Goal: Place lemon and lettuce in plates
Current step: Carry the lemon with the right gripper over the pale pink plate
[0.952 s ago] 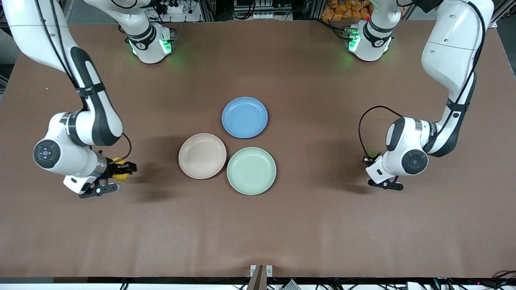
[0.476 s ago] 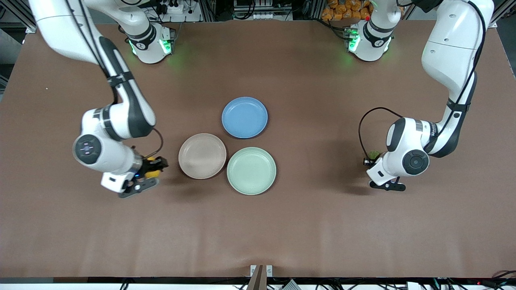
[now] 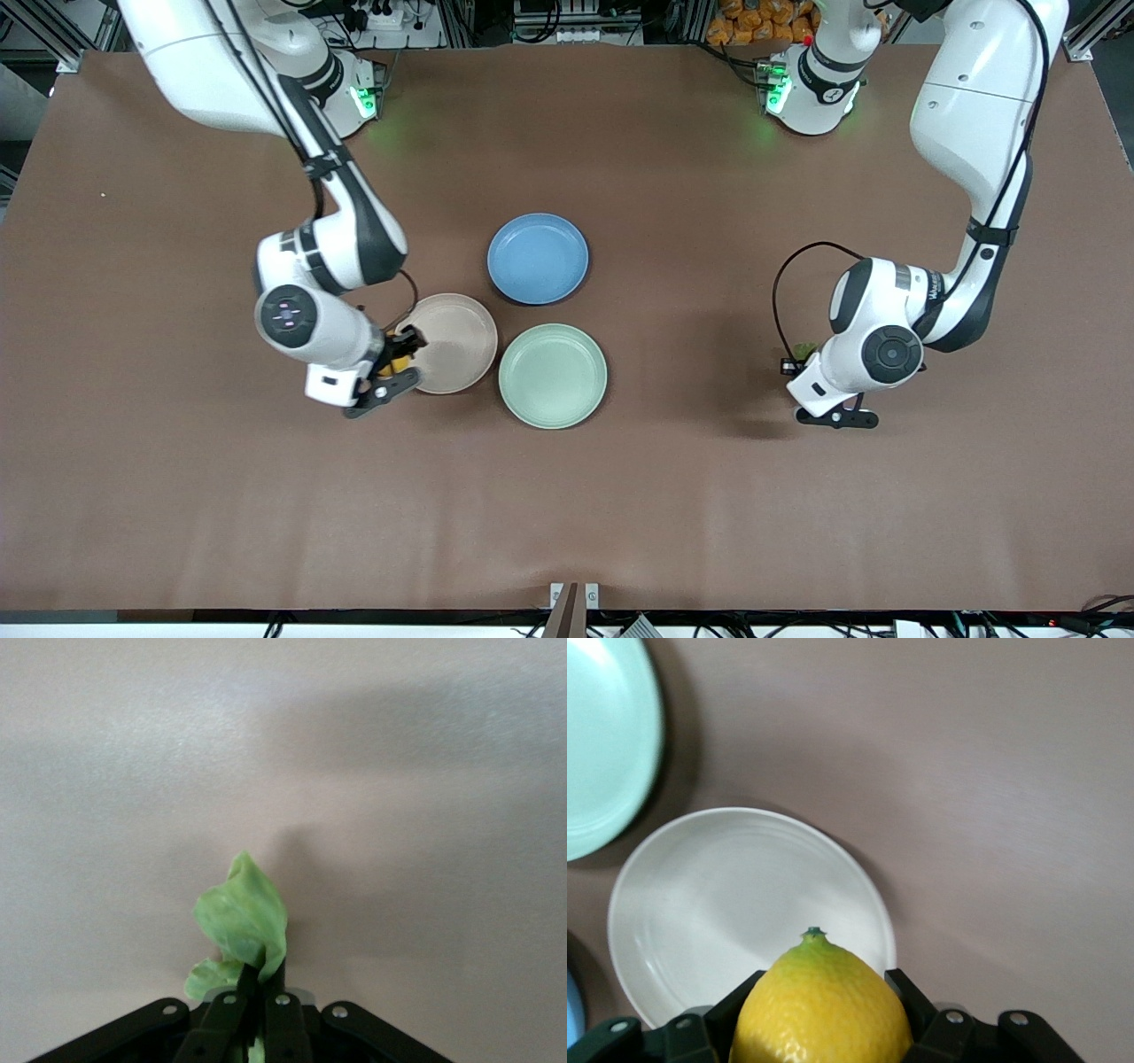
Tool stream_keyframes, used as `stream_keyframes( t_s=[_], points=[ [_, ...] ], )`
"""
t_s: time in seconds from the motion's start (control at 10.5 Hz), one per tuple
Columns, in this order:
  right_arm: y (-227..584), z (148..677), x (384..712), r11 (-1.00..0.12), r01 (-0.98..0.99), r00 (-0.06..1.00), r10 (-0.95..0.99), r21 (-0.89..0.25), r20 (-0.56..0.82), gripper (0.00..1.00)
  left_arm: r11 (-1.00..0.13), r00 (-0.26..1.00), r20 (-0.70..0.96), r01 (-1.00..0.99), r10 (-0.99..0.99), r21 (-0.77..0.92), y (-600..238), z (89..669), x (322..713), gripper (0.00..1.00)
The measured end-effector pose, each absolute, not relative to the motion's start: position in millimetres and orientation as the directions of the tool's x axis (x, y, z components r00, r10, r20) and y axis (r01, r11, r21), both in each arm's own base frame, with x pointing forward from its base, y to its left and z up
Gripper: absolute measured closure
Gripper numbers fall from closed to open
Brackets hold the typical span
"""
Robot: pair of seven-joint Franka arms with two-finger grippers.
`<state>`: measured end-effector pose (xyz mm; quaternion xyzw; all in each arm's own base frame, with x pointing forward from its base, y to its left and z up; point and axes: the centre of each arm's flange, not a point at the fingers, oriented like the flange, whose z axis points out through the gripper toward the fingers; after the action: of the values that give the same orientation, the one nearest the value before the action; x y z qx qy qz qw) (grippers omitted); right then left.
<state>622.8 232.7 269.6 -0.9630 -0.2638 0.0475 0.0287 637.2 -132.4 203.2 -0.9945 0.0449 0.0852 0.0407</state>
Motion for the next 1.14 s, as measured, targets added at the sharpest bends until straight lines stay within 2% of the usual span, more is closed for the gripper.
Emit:
stream_keyframes(
  t_s=[0.29, 0.67, 0.95, 1.05, 1.14],
  points=[
    [264, 242, 610, -0.837, 0.54, 0.833, 0.547, -0.089, -0.087, 0.4, -0.995, 0.988, -0.14, -0.068, -0.057, -0.072, -157, 215, 641, 0.95],
    [290, 206, 598, -0.816, 0.571, 0.812, 0.578, -0.091, -0.088, 0.4, -1.0, 0.995, -0.097, 0.015, 0.012, 0.027, -259, 247, 632, 0.95],
    [293, 199, 596, -0.813, 0.575, 0.808, 0.582, -0.091, -0.094, 0.4, -0.991, 0.994, -0.095, 0.058, 0.046, 0.121, -324, 276, 616, 0.95],
    [293, 199, 596, -0.814, 0.574, 0.809, 0.581, -0.091, -0.094, 0.35, -0.988, 0.994, -0.096, 0.074, 0.06, 0.139, -339, 284, 611, 0.95],
    [292, 199, 597, -0.82, 0.565, 0.815, 0.572, -0.09, -0.095, 0.22, -0.986, 0.992, -0.101, 0.084, 0.069, 0.145, -355, 286, 603, 0.95]
  ],
)
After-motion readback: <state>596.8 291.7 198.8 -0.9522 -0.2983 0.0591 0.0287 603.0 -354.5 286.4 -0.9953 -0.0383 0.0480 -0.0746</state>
